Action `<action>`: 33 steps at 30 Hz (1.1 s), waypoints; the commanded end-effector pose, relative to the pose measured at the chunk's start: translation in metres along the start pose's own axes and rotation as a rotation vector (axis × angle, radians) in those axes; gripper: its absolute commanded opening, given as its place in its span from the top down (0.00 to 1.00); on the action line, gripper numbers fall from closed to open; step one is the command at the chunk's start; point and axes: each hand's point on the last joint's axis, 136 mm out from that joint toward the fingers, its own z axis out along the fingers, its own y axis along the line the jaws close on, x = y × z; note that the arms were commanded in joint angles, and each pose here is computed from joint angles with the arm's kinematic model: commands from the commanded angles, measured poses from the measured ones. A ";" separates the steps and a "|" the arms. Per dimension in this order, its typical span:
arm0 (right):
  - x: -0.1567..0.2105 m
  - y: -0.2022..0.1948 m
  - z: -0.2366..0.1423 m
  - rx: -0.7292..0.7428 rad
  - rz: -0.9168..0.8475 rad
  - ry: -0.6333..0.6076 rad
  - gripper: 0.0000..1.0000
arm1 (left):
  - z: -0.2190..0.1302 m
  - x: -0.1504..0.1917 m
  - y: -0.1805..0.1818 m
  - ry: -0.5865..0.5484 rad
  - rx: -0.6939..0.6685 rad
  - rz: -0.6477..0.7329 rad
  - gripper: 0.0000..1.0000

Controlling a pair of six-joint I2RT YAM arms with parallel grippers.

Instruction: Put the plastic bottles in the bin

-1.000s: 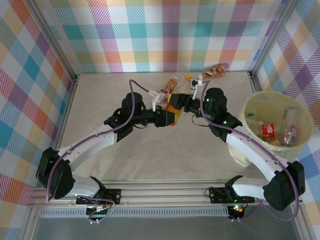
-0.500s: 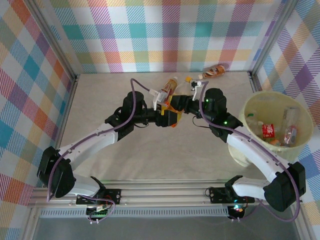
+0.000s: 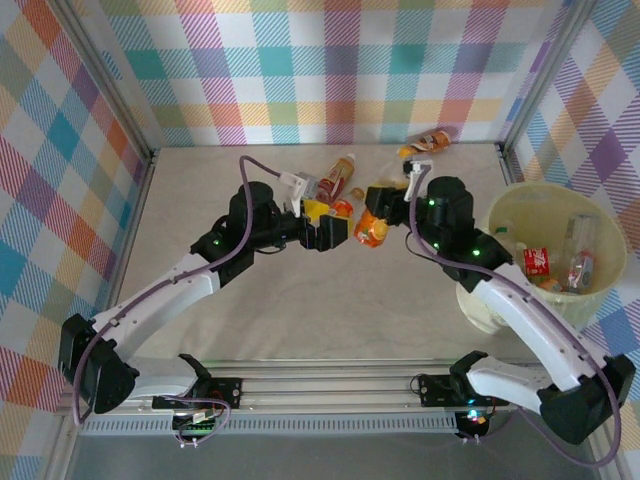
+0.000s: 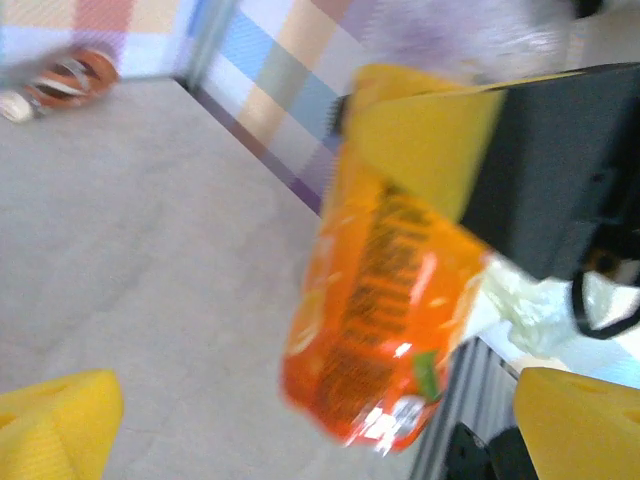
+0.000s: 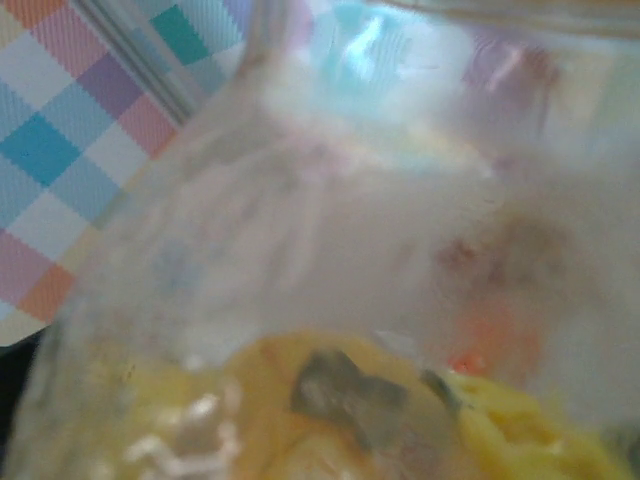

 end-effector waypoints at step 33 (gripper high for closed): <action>-0.111 -0.140 -0.221 1.046 -0.501 -0.194 0.58 | 0.042 0.001 0.065 0.000 -0.267 -0.087 0.00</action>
